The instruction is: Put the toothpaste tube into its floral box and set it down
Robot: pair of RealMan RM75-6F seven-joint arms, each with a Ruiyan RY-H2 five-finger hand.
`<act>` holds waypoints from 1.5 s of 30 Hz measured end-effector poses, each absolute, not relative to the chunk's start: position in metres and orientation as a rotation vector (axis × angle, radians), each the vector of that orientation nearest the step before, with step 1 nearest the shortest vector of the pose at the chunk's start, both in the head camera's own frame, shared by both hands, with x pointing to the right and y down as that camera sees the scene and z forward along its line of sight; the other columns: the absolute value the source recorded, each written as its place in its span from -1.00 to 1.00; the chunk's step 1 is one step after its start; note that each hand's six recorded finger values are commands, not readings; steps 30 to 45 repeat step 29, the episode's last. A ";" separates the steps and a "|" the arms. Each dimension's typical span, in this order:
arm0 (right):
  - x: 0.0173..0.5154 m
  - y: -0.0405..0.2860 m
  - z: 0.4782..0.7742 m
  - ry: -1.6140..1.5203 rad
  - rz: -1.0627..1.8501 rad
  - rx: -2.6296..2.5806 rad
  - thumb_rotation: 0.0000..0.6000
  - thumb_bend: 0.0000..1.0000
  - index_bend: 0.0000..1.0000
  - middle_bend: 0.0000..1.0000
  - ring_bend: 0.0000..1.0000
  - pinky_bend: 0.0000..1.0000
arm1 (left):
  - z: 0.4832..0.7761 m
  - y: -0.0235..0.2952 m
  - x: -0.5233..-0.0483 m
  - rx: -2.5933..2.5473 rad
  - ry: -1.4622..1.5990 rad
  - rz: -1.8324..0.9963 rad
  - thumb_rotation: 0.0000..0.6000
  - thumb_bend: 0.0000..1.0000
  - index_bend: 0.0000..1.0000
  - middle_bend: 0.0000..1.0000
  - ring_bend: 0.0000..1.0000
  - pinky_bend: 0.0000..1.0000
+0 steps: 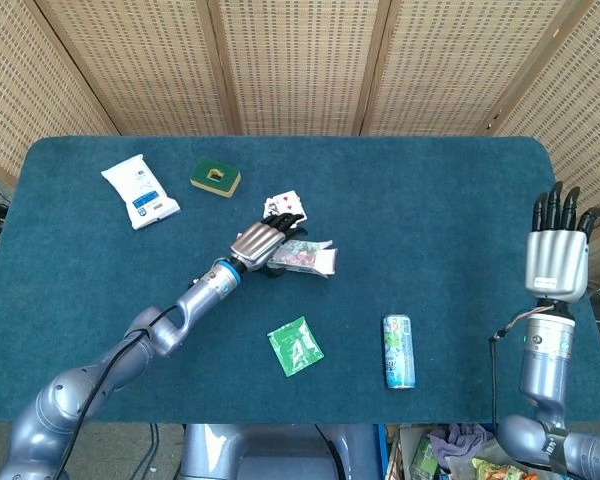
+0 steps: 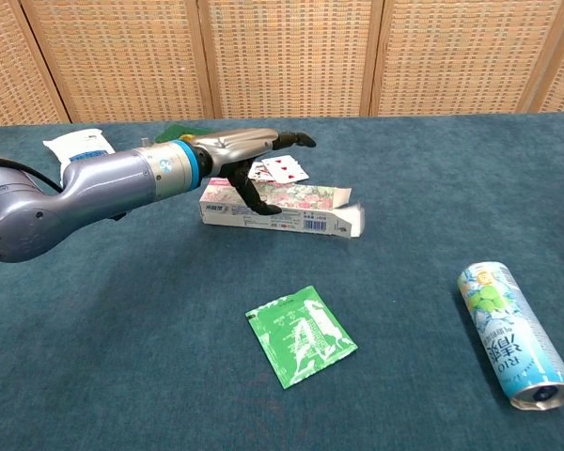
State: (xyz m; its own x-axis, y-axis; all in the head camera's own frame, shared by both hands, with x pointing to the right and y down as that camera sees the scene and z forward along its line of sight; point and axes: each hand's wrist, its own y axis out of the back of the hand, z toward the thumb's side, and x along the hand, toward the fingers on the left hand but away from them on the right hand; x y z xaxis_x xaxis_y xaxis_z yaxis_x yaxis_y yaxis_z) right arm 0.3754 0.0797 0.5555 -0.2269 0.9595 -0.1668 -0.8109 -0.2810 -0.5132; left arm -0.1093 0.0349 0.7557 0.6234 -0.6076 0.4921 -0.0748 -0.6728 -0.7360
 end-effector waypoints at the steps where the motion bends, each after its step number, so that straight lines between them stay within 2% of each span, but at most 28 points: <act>1: 0.375 0.080 0.556 -0.384 1.790 -0.547 1.00 -0.99 -1.00 -1.00 -1.00 -0.80 | 0.754 0.034 -0.109 -2.160 0.540 -0.986 1.00 -0.33 -1.00 -1.00 -1.00 -1.00; 6: 0.373 0.082 0.556 -0.448 1.746 -0.627 1.00 -1.00 -1.00 -1.00 -1.00 -0.99 | 0.740 0.030 -0.114 -2.189 0.586 -0.939 1.00 -0.34 -1.00 -1.00 -1.00 -1.00; 10: 0.370 0.084 0.557 -0.523 1.675 -0.733 1.00 -1.00 -1.00 -1.00 -1.00 -1.00 | 0.720 0.027 -0.124 -2.205 0.632 -0.876 1.00 -0.35 -1.00 -1.00 -1.00 -1.00; 16: 0.367 0.097 0.557 -0.664 1.537 -0.968 1.00 -1.00 -1.00 -1.00 -1.00 -1.00 | 0.675 0.026 -0.163 -2.180 0.737 -0.780 1.00 -0.40 -1.00 -1.00 -1.00 -1.00; 24: 0.370 0.131 0.561 -0.822 1.373 -1.300 1.00 -1.00 -1.00 -1.00 -1.00 -1.00 | 0.609 0.042 -0.279 -1.956 0.978 -0.871 1.00 -0.41 -1.00 -1.00 -1.00 -1.00; 29: 0.381 0.156 0.563 -0.896 1.322 -1.404 1.00 -1.00 -1.00 -1.00 -1.00 -1.00 | 0.580 0.078 -0.353 -1.834 1.122 -1.016 1.00 -0.41 -1.00 -1.00 -1.00 -1.00; 45: 0.381 0.156 0.563 -0.896 1.322 -1.404 1.00 -1.00 -1.00 -1.00 -1.00 -1.00 | 0.580 0.078 -0.353 -1.834 1.122 -1.016 1.00 -0.41 -1.00 -1.00 -1.00 -1.00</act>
